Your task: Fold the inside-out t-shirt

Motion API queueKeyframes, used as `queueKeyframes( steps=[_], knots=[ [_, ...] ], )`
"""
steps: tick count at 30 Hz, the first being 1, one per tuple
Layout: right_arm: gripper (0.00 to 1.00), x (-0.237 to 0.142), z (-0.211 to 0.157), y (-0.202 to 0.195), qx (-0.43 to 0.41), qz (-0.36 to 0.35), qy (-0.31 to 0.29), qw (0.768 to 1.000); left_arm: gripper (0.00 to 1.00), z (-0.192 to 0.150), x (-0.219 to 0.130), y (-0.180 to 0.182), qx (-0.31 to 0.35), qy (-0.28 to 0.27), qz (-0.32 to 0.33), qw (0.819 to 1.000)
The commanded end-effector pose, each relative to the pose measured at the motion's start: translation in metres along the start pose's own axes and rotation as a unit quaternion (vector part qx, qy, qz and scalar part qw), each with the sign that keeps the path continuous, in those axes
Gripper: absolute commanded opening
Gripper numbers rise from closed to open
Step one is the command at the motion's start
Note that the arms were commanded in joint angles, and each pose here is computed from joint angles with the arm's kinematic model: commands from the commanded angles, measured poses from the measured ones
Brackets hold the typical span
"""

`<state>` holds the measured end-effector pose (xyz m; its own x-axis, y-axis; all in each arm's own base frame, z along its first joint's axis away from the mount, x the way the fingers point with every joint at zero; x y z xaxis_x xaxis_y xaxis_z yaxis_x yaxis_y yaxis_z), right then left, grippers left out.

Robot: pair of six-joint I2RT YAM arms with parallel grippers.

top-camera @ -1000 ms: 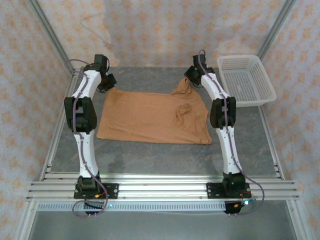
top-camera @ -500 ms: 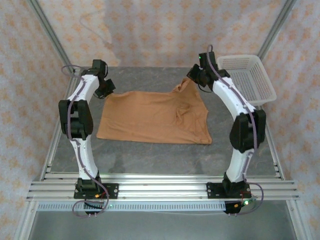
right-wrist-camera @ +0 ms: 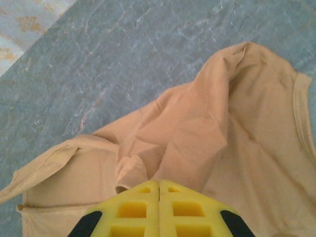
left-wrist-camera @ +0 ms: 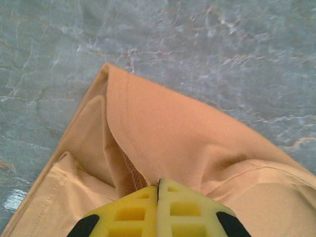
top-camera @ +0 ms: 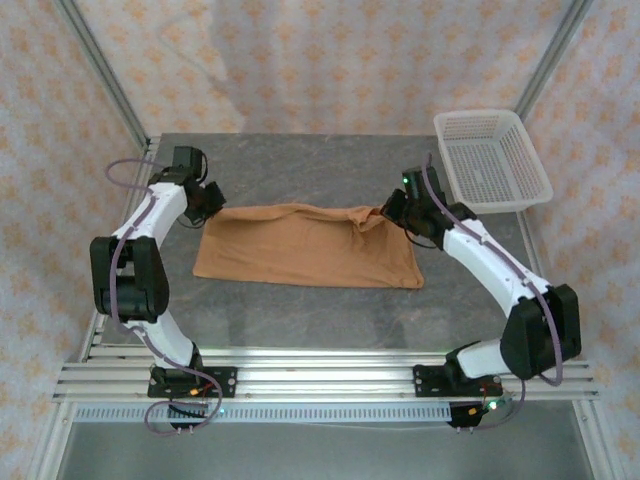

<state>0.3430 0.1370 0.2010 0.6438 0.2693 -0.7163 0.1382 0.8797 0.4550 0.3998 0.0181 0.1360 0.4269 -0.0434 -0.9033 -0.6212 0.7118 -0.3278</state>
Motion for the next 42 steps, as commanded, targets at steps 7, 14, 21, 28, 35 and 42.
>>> queueKeyframes(
  steps=[7, 14, 21, 28, 35, 42],
  knots=[
    [0.00, 0.015, -0.046, -0.038, 0.028, -0.033, 0.024, 0.999, 0.00, -0.001, 0.014, 0.018, 0.015, -0.014, 0.047, 0.999],
    [0.00, 0.009, -0.044, -0.045, 0.019, -0.055, 0.011, 0.998, 0.00, 0.034, 0.018, 0.000, 0.018, -0.042, 0.053, 0.998],
    [0.00, -0.006, -0.016, -0.025, 0.020, -0.037, -0.022, 0.999, 0.00, 0.075, 0.026, -0.042, 0.018, -0.054, 0.015, 0.998],
    [0.00, -0.023, -0.031, -0.038, 0.022, -0.043, -0.015, 0.999, 0.00, 0.083, 0.012, -0.038, 0.027, -0.073, 0.025, 0.997],
    [0.00, -0.028, -0.050, -0.051, 0.028, -0.047, -0.004, 0.998, 0.00, 0.086, -0.004, -0.029, 0.034, -0.098, 0.027, 0.994],
    [0.00, -0.015, -0.076, -0.067, 0.043, -0.051, 0.029, 0.997, 0.00, 0.058, -0.012, 0.004, 0.026, -0.132, 0.041, 0.990]
  ],
)
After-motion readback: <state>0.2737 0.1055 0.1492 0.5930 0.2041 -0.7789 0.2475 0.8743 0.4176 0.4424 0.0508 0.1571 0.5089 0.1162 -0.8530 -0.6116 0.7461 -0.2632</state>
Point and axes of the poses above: each hand's point on the last joint's axis, 136 mm out from that joint toward the fingers, its own x axis out along the fingers, its own y axis along the line the jaws close on, z = x × y, the point moved 3 cm from there along -x, back along the fingers, and after that the axes turned 8 degrees about -x, right-handed, at the moved point
